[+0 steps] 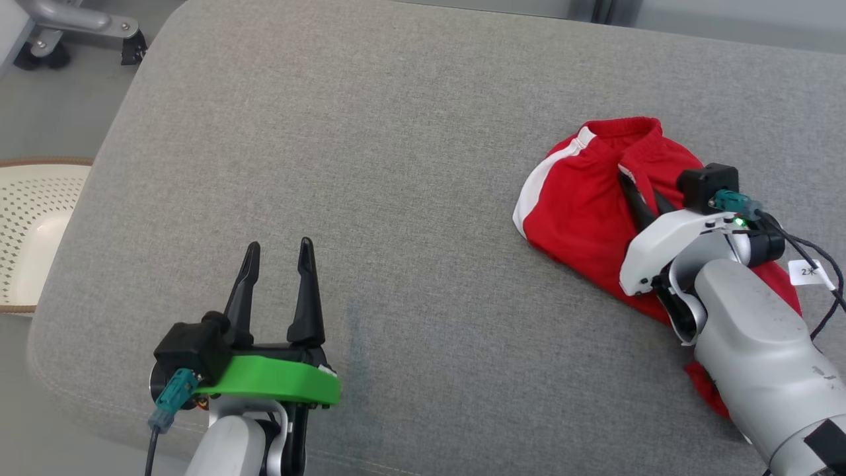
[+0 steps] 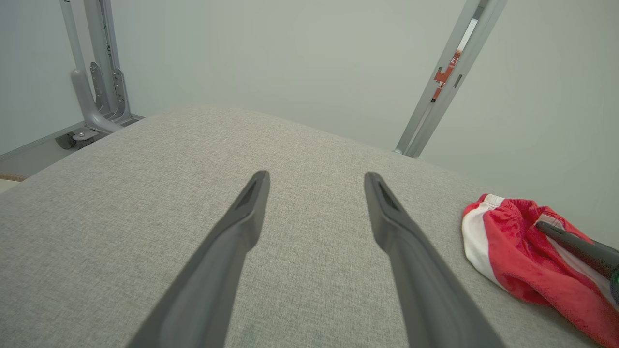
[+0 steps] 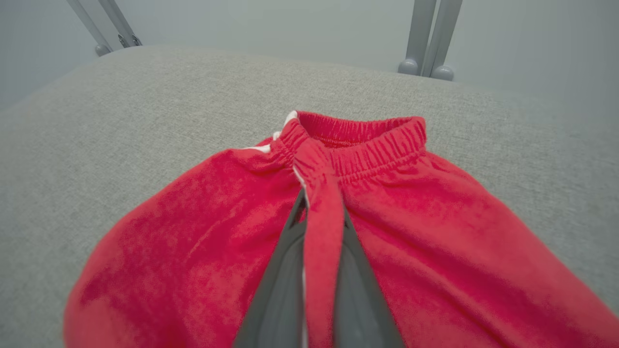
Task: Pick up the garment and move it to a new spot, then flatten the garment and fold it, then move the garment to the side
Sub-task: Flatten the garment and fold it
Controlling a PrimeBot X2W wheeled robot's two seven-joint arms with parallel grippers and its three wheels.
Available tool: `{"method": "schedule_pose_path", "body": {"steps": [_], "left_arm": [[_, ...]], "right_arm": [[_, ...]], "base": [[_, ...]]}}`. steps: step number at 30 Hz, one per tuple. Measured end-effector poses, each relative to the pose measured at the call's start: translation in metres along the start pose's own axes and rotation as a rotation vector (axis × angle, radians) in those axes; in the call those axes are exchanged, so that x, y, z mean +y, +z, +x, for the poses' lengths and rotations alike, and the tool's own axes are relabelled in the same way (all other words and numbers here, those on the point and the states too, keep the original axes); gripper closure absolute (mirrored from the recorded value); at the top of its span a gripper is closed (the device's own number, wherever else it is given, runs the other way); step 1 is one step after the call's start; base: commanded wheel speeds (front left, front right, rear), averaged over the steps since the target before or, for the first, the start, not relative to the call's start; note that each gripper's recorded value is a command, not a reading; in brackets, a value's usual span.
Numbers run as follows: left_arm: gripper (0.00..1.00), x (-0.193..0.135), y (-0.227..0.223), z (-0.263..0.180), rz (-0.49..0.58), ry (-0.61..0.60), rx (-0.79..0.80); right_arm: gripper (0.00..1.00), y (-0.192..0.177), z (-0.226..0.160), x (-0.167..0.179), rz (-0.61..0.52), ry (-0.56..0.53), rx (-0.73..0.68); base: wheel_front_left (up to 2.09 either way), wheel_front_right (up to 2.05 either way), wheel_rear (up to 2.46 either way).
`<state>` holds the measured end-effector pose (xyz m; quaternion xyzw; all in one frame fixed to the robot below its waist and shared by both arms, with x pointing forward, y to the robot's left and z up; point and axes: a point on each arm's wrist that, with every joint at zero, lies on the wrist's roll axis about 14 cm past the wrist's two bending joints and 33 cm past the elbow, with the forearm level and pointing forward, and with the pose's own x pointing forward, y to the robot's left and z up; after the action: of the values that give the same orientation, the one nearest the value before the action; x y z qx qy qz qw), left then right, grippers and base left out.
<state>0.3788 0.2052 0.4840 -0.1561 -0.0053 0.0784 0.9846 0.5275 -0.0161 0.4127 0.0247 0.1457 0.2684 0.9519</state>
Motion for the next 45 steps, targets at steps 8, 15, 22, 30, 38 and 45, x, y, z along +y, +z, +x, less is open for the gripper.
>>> {"method": "schedule_pose_path", "body": {"steps": [8, 15, 22, 30, 38, 45], "left_arm": [[0.0, -0.012, 0.004, 0.0, -0.012, -0.036, -0.014], [0.0, -0.012, 0.01, -0.009, -0.025, -0.04, -0.029], [0.0, -0.014, 0.019, -0.016, -0.036, -0.047, -0.058], [0.0, -0.014, 0.018, -0.017, -0.035, -0.047, -0.054], [0.0, -0.017, 0.014, -0.014, -0.035, -0.054, -0.04], [0.0, -0.011, 0.007, -0.017, -0.04, -0.029, -0.017]], "right_arm": [[1.0, 0.097, -0.014, -0.071, 0.002, -0.163, -0.24], [1.0, 0.214, -0.047, -0.078, -0.043, -0.173, -0.544], [1.0, 0.252, -0.071, -0.022, -0.104, -0.048, -0.68], [1.0, 0.143, -0.052, 0.11, -0.028, 0.3, -0.384], [1.0, 0.072, -0.06, 0.199, 0.039, 0.581, -0.155], [0.0, 0.022, -0.043, 0.198, -0.144, 0.616, 0.006]], "base": [[0.0, 0.0, 0.0], [0.0, 0.0, 0.0], [0.0, 0.0, 0.0], [0.0, 0.0, 0.0], [0.0, 0.0, 0.0], [0.0, 0.0, 0.0]]}}
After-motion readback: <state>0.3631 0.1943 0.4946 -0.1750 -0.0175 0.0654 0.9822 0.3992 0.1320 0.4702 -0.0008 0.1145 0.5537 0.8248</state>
